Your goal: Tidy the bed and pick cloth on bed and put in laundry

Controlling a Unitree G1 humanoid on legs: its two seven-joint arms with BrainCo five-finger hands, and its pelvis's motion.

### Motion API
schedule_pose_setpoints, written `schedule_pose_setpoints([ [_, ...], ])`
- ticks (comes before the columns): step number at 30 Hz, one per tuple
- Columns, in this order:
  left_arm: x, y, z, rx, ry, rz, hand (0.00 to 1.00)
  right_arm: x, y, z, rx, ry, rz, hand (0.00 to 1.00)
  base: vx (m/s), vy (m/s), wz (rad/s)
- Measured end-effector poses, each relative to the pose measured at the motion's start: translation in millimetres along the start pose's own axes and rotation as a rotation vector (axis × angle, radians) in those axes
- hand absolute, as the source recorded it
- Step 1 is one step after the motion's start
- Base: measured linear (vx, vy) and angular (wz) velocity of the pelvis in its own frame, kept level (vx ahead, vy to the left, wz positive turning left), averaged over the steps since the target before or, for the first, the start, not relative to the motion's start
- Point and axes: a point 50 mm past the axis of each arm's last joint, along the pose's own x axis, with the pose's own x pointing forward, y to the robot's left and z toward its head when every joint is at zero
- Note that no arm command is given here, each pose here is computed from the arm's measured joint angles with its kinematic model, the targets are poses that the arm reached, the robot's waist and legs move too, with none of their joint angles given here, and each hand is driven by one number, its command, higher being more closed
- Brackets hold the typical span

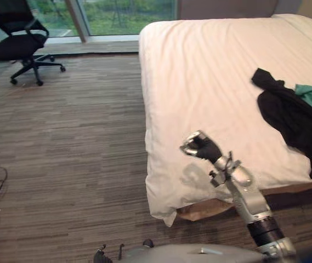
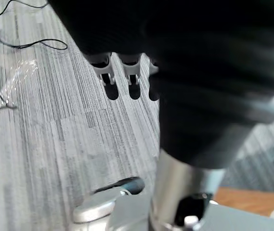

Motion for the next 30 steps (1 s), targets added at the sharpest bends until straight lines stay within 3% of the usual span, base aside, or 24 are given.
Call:
schedule_pose_setpoints([
  [5, 5, 10, 31, -0.046, -0.13, 0.048, 0.0, 48, 10, 19, -0.069, 0.001, 0.08, 1.0, -0.15, -0.01, 0.26],
  [11, 7, 12, 75, -0.102, -0.282, 0.055, 0.0, 79, -2, 40, -0.136, -0.015, -0.044, 1.0, -0.16, 0.005, 0.26],
  [16, 10, 15, 129, -0.154, -0.346, 0.053, 0.0, 93, 9, 55, -0.183, -0.066, -0.095, 1.0, -0.09, 0.025, -0.21],
  [23, -21, 11, 271, -0.376, -0.645, -0.033, 0.0, 89, -28, 78, -0.182, -0.163, -0.308, 1.0, -0.07, 0.016, -0.19],
  [26, -30, -5, 290, -0.439, -0.641, -0.096, 0.0, 79, -35, 72, -0.138, -0.177, -0.336, 1.0, -0.04, 0.0, -0.28],
  [30, -36, -13, 303, -0.477, -0.599, -0.152, 0.0, 49, -46, 24, -0.004, -0.06, -0.408, 1.0, -0.02, -0.034, -0.08],
])
